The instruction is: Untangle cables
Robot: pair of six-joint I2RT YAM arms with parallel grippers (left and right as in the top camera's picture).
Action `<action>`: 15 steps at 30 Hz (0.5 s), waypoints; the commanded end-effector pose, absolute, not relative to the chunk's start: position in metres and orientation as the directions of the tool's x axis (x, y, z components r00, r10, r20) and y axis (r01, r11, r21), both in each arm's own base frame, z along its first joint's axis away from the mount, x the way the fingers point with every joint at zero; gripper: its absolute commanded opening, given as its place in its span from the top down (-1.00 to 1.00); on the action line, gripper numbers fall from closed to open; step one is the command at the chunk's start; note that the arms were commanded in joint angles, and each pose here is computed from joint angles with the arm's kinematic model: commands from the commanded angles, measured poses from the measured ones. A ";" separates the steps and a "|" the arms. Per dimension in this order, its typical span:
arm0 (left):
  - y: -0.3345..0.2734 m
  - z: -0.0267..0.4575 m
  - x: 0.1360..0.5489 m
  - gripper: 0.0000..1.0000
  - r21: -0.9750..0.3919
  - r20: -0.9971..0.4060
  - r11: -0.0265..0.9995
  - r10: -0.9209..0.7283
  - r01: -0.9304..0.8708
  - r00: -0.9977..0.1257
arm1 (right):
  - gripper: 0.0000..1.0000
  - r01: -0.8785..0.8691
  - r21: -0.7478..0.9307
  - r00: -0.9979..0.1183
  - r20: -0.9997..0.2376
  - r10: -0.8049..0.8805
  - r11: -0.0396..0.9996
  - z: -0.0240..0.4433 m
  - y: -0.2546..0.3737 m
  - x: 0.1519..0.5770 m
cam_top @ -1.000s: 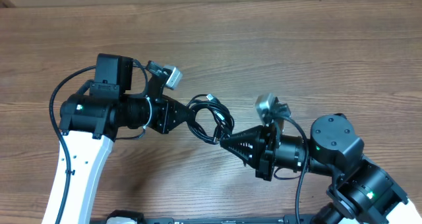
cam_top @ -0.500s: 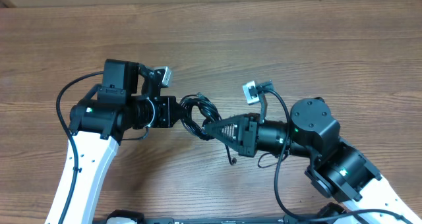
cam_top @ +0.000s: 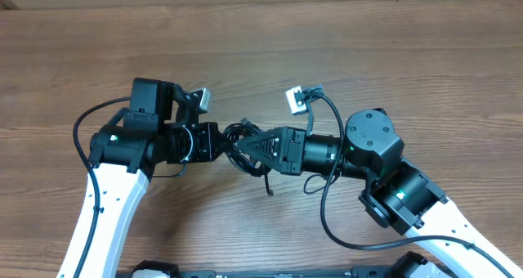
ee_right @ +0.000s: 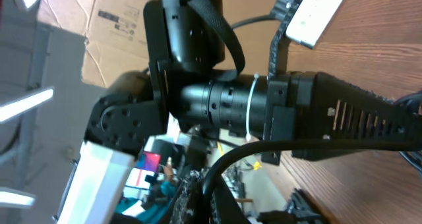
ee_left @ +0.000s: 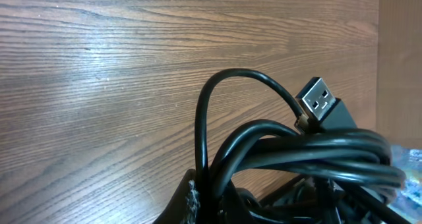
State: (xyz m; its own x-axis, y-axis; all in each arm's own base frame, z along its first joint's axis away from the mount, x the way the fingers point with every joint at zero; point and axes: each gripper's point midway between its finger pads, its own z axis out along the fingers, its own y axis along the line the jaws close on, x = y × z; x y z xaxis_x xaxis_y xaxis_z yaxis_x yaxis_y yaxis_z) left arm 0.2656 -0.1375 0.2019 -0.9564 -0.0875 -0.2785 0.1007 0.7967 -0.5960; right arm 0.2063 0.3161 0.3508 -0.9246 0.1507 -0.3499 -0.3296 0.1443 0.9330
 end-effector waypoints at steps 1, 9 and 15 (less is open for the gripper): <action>-0.140 0.197 0.261 0.92 -0.601 -0.249 0.796 -0.099 0.074 -0.963 | 0.92 -0.341 0.937 -0.920 -0.349 0.180 0.076 0.378 0.319 0.208; -0.160 0.196 0.249 0.92 -0.593 -0.252 0.793 -0.021 0.137 -0.968 | 0.92 -0.417 0.902 -0.862 -0.431 0.266 0.109 0.379 0.321 0.232; -0.161 0.190 0.243 0.91 -0.549 -0.245 0.823 0.008 0.146 -0.969 | 0.92 -0.513 0.807 -0.763 -0.585 0.274 0.293 0.351 0.317 0.254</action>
